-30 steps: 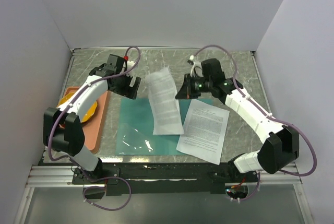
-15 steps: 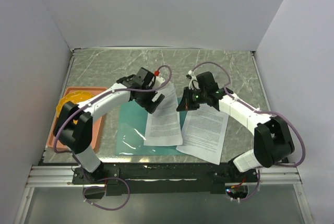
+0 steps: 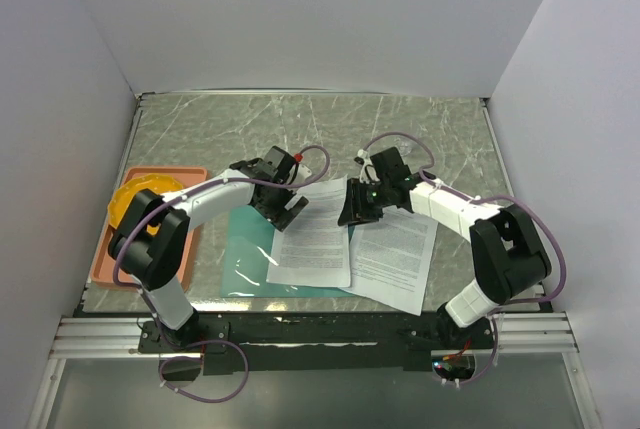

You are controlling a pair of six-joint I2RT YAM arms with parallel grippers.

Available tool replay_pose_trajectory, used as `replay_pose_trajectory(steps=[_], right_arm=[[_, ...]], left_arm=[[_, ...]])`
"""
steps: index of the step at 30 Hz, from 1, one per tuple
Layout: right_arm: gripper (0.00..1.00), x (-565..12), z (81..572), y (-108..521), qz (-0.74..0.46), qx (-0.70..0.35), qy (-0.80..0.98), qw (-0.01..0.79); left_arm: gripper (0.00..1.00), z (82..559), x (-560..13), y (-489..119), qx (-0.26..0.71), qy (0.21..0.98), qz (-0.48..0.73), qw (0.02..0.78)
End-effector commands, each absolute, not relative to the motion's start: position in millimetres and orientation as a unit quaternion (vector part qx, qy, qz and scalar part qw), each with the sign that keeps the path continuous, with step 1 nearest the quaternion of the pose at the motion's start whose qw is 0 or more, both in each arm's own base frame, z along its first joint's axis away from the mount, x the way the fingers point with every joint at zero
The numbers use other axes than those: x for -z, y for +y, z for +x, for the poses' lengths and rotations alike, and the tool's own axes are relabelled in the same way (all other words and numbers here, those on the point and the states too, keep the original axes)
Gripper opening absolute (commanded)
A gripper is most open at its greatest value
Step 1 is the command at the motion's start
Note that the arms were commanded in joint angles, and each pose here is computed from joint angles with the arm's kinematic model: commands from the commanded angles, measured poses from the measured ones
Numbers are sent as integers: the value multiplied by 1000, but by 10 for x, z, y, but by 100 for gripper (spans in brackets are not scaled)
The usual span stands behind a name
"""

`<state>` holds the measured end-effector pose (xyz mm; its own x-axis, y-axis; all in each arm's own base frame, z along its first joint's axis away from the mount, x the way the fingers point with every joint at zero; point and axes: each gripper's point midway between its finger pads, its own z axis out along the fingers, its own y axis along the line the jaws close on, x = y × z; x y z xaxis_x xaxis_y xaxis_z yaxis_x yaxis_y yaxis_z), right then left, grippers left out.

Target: Put the files into the folder

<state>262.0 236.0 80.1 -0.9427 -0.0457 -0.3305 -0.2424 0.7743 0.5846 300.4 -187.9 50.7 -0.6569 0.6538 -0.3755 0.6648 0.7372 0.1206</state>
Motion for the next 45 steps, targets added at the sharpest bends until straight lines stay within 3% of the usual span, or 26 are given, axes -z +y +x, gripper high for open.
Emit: replay_pose_trajectory(steps=[1, 9, 15, 18, 22, 25, 32, 36, 45], right_arm=[[45, -632, 2593, 2299, -83, -313, 936, 141], [46, -403, 2566, 2300, -78, -304, 943, 108], [40, -408, 2613, 2388, -73, -325, 937, 110], [31, -474, 2645, 2445, -74, -342, 929, 120], [11, -658, 2714, 2527, -79, -369, 914, 150], [5, -788, 2748, 2577, -87, -381, 906, 166], [0, -900, 2780, 2672, -104, -384, 901, 174], [0, -876, 2745, 2714, -107, -382, 903, 165], [0, -835, 2755, 2781, -101, -370, 910, 156]], left_arm=[[99, 3072, -490, -1925, 5, 903, 371, 217], [98, 3026, -427, -1878, -1, 904, 372, 213], [97, 2995, -416, -1860, 0, 904, 372, 211], [97, 2986, -416, -1852, -1, 905, 370, 210], [97, 2997, -444, -1866, 1, 904, 370, 212], [97, 3019, -479, -1871, 1, 904, 370, 216], [99, 3357, -874, -1644, 21, 924, 306, 228], [100, 3510, -992, -1036, 3, 935, 273, 228], [98, 2960, -784, -509, -21, 907, 363, 213]])
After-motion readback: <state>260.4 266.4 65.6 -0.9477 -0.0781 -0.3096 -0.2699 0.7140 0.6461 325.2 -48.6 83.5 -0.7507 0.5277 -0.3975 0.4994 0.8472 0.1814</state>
